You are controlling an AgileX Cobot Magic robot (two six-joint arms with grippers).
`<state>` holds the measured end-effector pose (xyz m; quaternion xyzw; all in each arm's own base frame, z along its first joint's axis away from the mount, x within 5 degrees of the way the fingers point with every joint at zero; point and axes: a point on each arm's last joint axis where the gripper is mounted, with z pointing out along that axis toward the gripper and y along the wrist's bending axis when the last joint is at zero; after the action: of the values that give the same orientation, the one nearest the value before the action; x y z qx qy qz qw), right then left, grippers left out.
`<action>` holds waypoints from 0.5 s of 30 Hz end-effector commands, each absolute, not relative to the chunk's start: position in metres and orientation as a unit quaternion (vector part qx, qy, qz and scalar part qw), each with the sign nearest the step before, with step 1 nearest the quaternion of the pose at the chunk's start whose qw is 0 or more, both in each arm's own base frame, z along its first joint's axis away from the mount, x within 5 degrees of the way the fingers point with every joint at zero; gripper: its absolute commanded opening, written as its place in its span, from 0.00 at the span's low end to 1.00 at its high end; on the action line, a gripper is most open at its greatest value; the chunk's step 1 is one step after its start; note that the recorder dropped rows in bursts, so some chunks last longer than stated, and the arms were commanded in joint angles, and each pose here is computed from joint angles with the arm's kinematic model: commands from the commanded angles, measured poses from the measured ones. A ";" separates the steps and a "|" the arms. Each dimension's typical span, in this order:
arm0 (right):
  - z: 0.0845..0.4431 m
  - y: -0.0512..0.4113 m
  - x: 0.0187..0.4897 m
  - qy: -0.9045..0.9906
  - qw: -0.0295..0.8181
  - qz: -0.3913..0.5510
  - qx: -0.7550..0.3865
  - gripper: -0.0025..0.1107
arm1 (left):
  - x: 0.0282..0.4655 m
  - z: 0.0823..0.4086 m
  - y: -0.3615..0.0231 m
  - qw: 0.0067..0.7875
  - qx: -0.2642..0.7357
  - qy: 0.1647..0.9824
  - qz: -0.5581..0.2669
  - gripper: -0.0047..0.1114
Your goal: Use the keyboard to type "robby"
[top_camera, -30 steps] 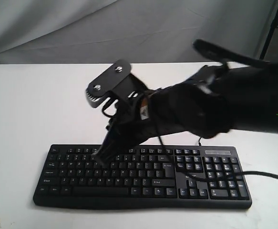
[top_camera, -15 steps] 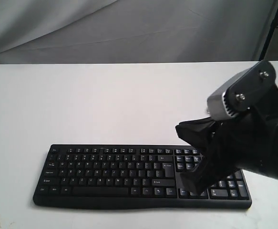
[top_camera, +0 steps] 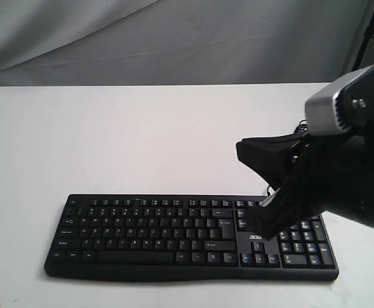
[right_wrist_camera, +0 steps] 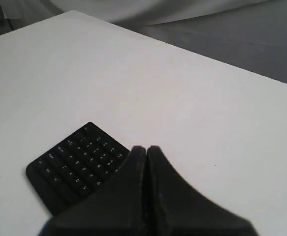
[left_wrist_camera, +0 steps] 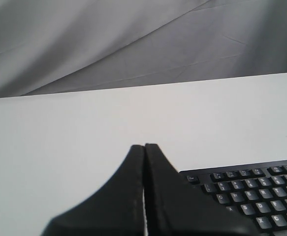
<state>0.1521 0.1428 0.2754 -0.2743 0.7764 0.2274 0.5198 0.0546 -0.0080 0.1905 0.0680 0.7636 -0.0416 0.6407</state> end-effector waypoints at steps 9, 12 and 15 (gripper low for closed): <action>0.264 0.043 0.103 0.753 0.629 0.159 -0.111 0.02 | 0.055 0.190 -0.008 0.643 0.071 0.761 -0.043 0.04; 0.254 0.027 0.091 0.765 0.628 0.123 -0.070 0.02 | 0.055 0.190 -0.008 0.643 0.071 0.761 -0.043 0.04; 0.246 0.018 0.080 0.773 0.625 0.100 -0.043 0.02 | 0.055 0.190 -0.008 0.643 0.071 0.761 -0.043 0.04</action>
<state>0.0890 0.0240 0.2554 -0.0616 0.7606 0.1173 0.6356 0.0546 -0.0080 0.1905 0.0680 0.7636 -0.0416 0.6407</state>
